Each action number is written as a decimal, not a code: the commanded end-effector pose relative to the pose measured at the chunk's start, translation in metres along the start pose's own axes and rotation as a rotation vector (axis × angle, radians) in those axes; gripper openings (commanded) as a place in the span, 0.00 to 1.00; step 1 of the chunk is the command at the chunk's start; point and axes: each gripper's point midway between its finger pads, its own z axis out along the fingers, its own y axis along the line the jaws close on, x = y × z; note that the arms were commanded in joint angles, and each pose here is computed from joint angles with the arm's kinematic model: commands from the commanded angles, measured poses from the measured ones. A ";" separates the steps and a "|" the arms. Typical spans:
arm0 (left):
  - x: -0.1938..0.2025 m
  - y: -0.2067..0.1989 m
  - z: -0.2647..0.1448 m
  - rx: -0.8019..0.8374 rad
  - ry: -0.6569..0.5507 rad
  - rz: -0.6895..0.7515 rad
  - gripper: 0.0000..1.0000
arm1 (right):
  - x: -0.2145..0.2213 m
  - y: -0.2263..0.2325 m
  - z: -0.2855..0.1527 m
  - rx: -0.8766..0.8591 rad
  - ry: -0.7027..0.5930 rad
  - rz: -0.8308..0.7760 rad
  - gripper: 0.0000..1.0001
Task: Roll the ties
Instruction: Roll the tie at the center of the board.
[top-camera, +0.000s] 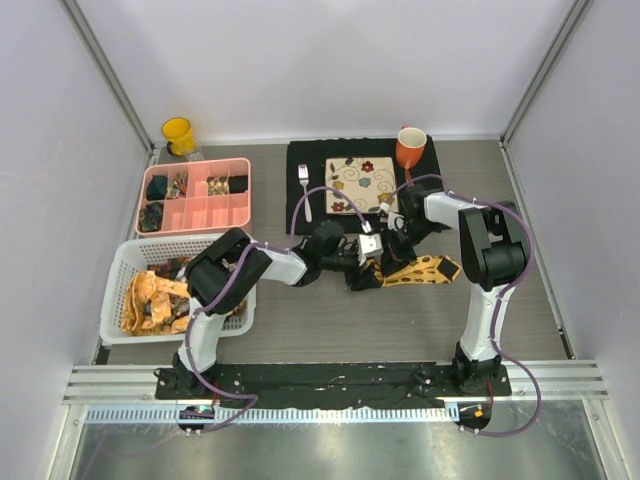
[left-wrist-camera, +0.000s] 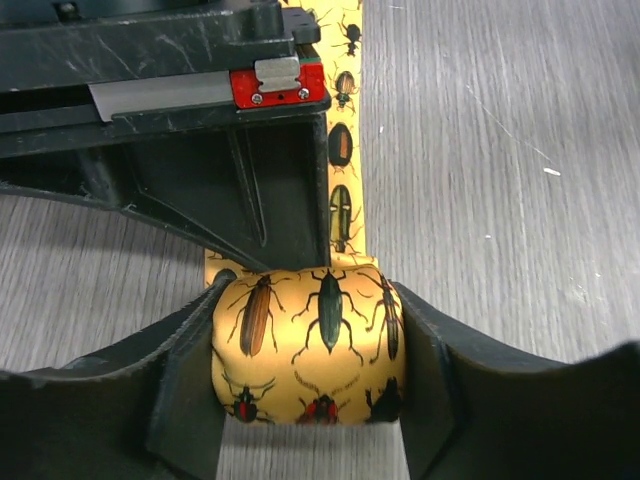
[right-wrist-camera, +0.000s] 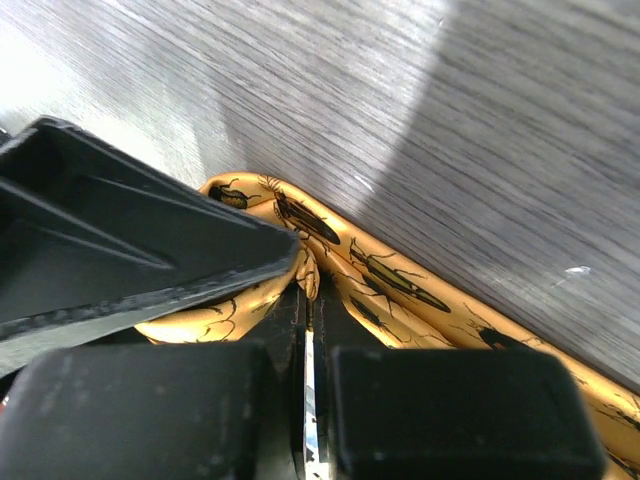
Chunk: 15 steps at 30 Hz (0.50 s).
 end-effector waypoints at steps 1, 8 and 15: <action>-0.013 -0.005 0.014 0.018 -0.059 0.035 0.60 | -0.016 -0.060 0.016 0.271 -0.023 -0.053 0.01; 0.000 -0.001 0.019 -0.029 -0.032 -0.001 0.58 | -0.017 -0.057 0.015 0.269 -0.020 -0.055 0.01; 0.029 0.004 0.016 -0.073 0.083 0.012 0.46 | -0.021 -0.049 0.014 0.242 -0.027 -0.053 0.01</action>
